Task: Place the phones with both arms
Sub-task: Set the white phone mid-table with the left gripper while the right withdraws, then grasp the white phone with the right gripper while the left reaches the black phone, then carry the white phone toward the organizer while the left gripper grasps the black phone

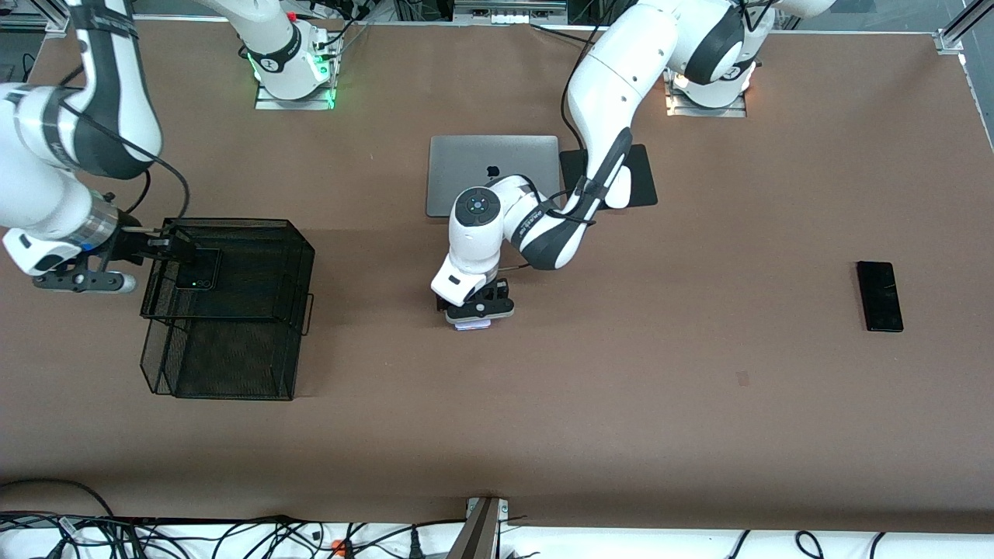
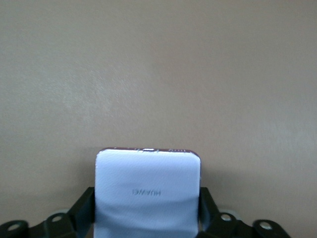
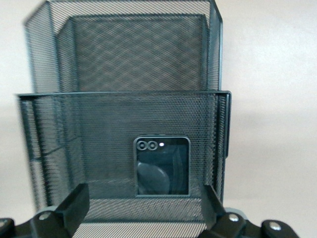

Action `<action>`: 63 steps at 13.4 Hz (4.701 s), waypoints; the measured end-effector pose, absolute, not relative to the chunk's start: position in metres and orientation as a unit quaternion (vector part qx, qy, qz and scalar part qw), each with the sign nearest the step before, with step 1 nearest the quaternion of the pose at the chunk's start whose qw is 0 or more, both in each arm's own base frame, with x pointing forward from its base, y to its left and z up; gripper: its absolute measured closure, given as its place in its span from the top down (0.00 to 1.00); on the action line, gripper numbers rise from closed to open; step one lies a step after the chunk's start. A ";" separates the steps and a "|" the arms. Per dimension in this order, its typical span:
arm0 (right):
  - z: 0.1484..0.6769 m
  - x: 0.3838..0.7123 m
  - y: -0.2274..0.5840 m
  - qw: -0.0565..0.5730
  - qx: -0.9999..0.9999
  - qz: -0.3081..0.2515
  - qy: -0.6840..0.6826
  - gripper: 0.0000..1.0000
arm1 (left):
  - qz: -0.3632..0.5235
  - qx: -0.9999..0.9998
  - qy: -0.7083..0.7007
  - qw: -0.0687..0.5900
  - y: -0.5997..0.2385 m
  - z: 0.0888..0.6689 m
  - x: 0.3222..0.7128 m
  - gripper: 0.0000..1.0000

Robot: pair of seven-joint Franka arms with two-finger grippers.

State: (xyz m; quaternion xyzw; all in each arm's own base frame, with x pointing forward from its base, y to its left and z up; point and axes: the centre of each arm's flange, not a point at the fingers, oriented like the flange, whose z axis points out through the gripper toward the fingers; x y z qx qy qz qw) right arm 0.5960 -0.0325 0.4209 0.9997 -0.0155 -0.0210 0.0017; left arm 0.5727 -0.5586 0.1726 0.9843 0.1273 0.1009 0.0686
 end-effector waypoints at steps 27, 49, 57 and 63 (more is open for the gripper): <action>0.254 0.589 0.429 -0.029 0.995 0.064 0.066 1.00 | -0.207 0.960 -0.091 -0.165 0.018 0.214 0.722 1.00; 0.171 0.573 0.458 -0.035 0.989 0.114 0.083 0.85 | -0.011 0.999 0.035 -0.007 0.315 0.179 0.561 1.00; 0.329 0.630 0.371 0.018 0.994 0.071 0.075 0.83 | -0.006 0.999 0.045 -0.006 0.312 0.166 0.550 1.00; 0.437 0.675 0.145 0.052 0.993 0.035 0.095 0.83 | 0.000 0.998 0.056 0.001 0.310 0.161 0.549 1.00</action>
